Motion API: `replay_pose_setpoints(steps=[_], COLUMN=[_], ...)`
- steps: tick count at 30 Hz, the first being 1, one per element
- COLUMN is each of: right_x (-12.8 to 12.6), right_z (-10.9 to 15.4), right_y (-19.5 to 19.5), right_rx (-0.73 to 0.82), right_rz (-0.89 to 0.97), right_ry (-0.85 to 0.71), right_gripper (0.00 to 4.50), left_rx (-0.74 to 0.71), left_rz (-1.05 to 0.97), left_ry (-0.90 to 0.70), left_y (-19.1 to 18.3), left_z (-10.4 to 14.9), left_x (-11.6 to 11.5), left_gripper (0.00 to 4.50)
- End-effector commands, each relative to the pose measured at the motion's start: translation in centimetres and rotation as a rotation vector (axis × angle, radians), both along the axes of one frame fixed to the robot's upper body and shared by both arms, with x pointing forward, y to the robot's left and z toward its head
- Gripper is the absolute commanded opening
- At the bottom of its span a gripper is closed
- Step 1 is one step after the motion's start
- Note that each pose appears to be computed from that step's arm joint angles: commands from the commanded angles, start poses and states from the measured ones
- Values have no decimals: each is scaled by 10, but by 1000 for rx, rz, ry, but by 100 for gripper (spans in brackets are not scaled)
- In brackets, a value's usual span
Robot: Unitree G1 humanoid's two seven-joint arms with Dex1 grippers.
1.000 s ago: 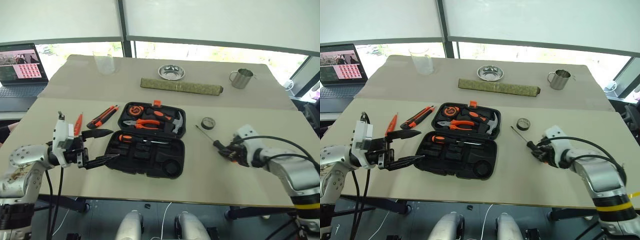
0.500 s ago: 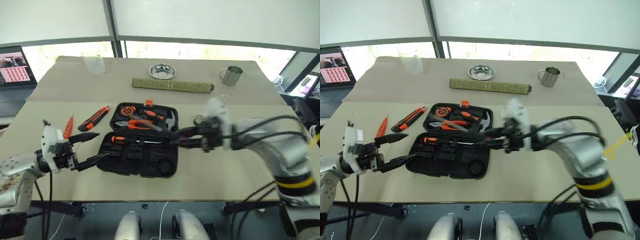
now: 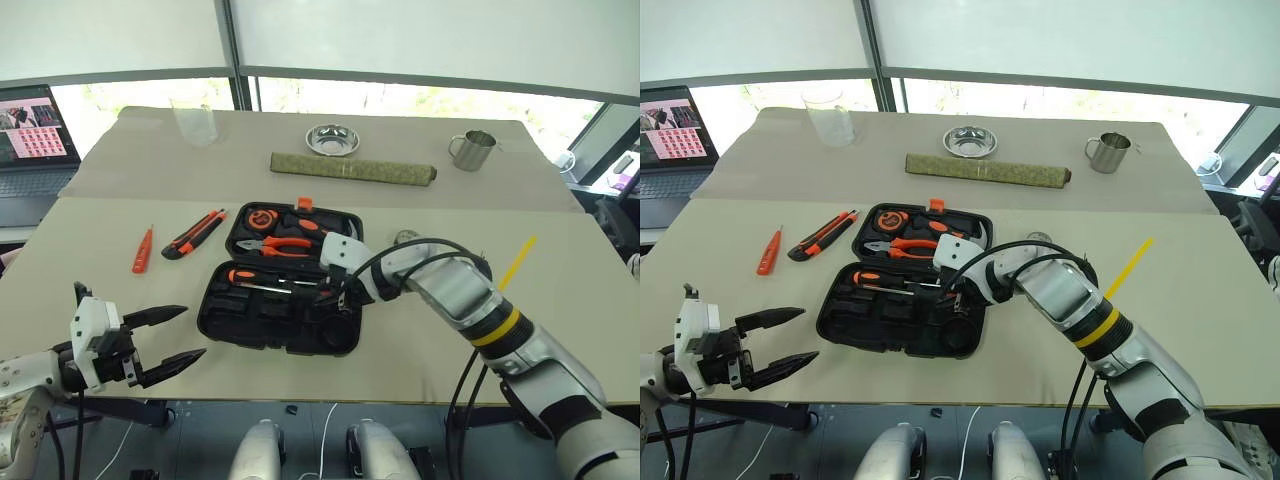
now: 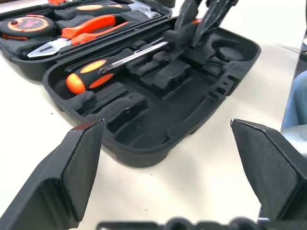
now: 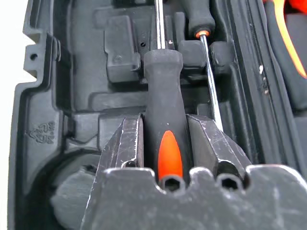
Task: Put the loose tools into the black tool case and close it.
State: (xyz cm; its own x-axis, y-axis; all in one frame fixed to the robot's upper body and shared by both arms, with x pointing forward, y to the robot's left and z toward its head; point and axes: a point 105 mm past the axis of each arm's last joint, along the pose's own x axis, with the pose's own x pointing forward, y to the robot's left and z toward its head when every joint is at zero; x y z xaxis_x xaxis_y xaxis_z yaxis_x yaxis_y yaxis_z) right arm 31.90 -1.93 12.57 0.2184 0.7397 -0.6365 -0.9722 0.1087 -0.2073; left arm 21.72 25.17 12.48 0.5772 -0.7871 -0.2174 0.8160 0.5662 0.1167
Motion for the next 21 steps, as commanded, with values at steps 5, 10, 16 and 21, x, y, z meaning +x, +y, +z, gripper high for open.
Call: replay_pose_setpoints(steps=[5, 10, 16, 21], right_x=[9, 10, 13, 10], right_z=[-7, -4, 9, 0], right_y=[-10, -15, -16, -17], right_rx=[-72, -70, -34, -74], right_rz=[-14, -30, -52, -46], right_ry=[-5, 44, 76, 90], right_gripper=[102, 102, 102, 102], left_rx=[6, 4, -2, -6], left_rz=[4, 5, 2, 5], left_ry=[-66, -73, -82, -90], left_y=[4, 7, 4, 3], left_z=[8, 6, 3, 1], left_x=[-1, -1, 0, 1], left_gripper=[450, 450, 450, 450])
